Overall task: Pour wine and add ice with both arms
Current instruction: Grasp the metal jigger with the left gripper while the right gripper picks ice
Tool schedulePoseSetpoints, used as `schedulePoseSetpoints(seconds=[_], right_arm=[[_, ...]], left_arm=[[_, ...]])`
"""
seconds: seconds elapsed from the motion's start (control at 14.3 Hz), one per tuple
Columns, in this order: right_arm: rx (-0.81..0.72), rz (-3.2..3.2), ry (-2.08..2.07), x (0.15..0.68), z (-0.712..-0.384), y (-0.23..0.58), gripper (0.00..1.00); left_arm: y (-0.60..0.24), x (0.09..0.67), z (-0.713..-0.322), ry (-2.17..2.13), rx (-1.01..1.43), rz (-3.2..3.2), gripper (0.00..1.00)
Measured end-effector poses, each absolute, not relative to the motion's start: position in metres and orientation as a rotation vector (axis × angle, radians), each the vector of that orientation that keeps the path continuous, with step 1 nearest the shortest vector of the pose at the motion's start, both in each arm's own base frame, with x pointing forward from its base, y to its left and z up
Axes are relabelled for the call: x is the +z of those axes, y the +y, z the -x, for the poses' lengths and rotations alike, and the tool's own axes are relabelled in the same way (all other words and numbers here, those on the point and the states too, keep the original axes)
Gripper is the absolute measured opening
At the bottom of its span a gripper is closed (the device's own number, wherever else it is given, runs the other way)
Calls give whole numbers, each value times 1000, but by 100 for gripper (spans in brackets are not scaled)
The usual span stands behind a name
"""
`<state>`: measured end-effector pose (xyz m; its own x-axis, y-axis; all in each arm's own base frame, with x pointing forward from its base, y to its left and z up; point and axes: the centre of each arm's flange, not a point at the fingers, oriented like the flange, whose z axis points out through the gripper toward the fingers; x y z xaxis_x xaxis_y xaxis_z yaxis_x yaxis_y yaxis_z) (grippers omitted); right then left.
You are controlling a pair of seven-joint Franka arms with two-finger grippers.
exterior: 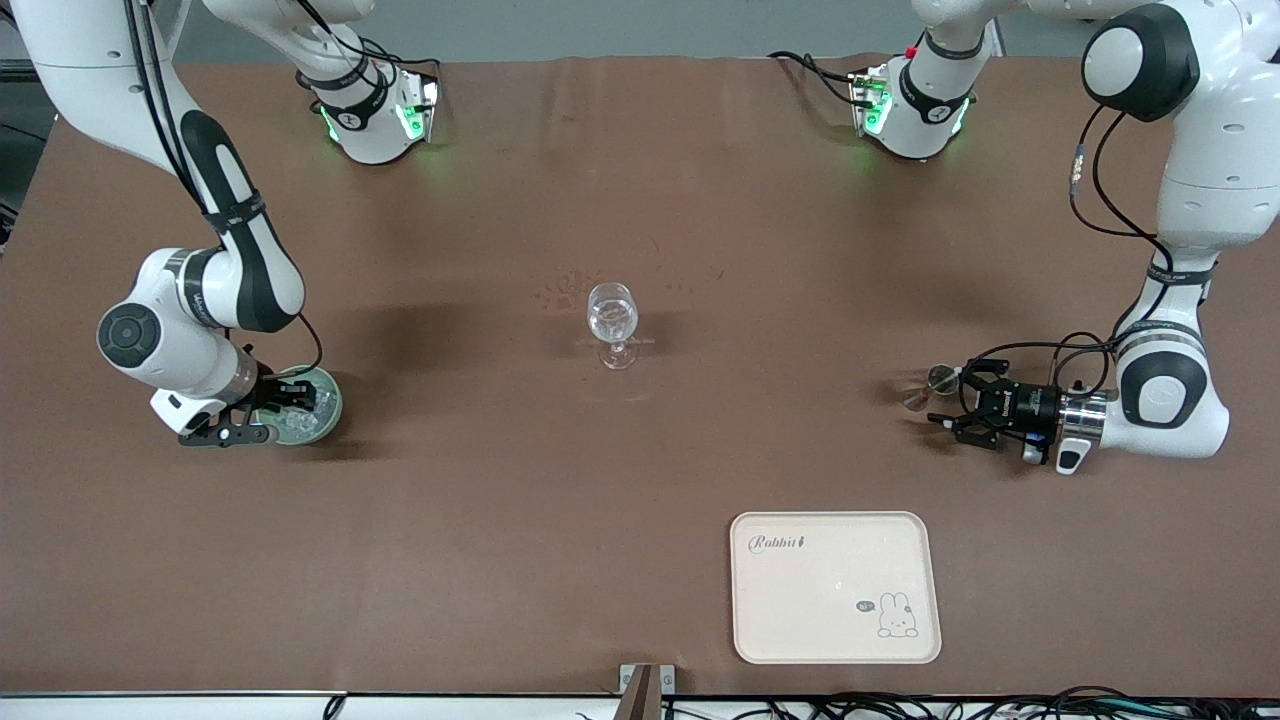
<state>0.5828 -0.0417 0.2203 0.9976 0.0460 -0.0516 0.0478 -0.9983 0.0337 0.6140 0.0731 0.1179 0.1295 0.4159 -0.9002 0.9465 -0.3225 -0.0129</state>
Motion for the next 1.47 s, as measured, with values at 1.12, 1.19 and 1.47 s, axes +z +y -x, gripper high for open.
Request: schedulePoseSetpoints(seconds=[1.12, 1.19, 1.47], right_arm=[[-94, -3132, 19, 217, -580, -40, 28], [-91, -3145, -8, 217, -580, -40, 28], [-89, -3155, -24, 219, -582, -39, 28]], left_arm=[[63, 114, -611, 1273, -1181, -1816, 37], [63, 114, -611, 1272, -1183, -1816, 37], [62, 115, -610, 1263, -1193, -1812, 21]])
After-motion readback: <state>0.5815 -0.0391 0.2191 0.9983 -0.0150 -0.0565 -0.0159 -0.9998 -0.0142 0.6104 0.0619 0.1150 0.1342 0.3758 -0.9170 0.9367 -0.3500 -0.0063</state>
